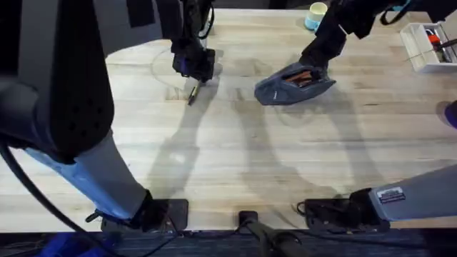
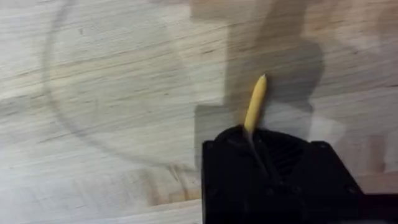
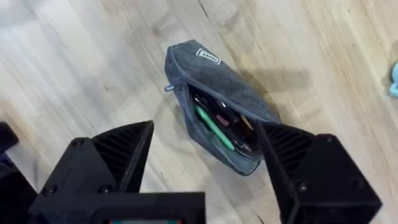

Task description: Unzip the bag, pick up the pens from the table one at a time and place them inside, then zip the bag closed.

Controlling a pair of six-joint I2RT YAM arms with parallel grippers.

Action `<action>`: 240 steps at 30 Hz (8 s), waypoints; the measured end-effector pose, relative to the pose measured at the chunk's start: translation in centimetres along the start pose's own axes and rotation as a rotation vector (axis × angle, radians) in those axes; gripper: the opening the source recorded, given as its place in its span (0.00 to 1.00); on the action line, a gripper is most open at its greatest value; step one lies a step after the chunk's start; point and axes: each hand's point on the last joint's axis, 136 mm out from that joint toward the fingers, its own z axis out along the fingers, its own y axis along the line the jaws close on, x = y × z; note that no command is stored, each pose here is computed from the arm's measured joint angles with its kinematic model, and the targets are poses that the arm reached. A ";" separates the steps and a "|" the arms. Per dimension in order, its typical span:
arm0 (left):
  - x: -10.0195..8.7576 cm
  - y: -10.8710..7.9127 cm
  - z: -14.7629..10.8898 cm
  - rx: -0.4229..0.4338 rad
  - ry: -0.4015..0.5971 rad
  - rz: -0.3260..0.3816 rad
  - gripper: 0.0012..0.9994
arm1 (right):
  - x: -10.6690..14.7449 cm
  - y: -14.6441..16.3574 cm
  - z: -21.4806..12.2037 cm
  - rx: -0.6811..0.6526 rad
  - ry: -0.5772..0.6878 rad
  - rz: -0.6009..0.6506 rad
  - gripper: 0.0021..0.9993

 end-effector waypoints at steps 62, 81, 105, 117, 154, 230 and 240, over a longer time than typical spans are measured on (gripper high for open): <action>-4.6 -32.4 -15.9 0.740 -0.651 0.816 0.04 | 7.6 6.1 -14.6 0.339 -0.191 0.262 1.00; -1.3 -27.6 -5.2 0.450 -0.327 0.794 0.29 | 7.1 4.9 -14.4 0.351 -0.197 0.238 1.00; -2.3 -24.4 -9.3 0.412 -0.343 0.754 0.99 | 7.1 4.6 -14.1 0.342 -0.190 0.243 1.00; -1.6 -17.1 -14.0 0.347 -0.312 0.882 0.99 | 6.1 5.2 -13.7 0.289 -0.224 0.255 1.00; 1.9 -8.4 -16.7 0.554 -0.339 1.295 1.00 | 2.4 11.8 0.5 0.063 -0.138 0.794 1.00; 3.2 -6.4 -15.8 0.605 -0.278 1.287 1.00 | 0.6 4.1 12.7 0.260 -0.051 1.062 0.03; 2.1 -6.9 -16.0 0.606 -0.342 1.298 1.00 | -0.6 4.7 8.9 0.237 -0.157 1.043 0.03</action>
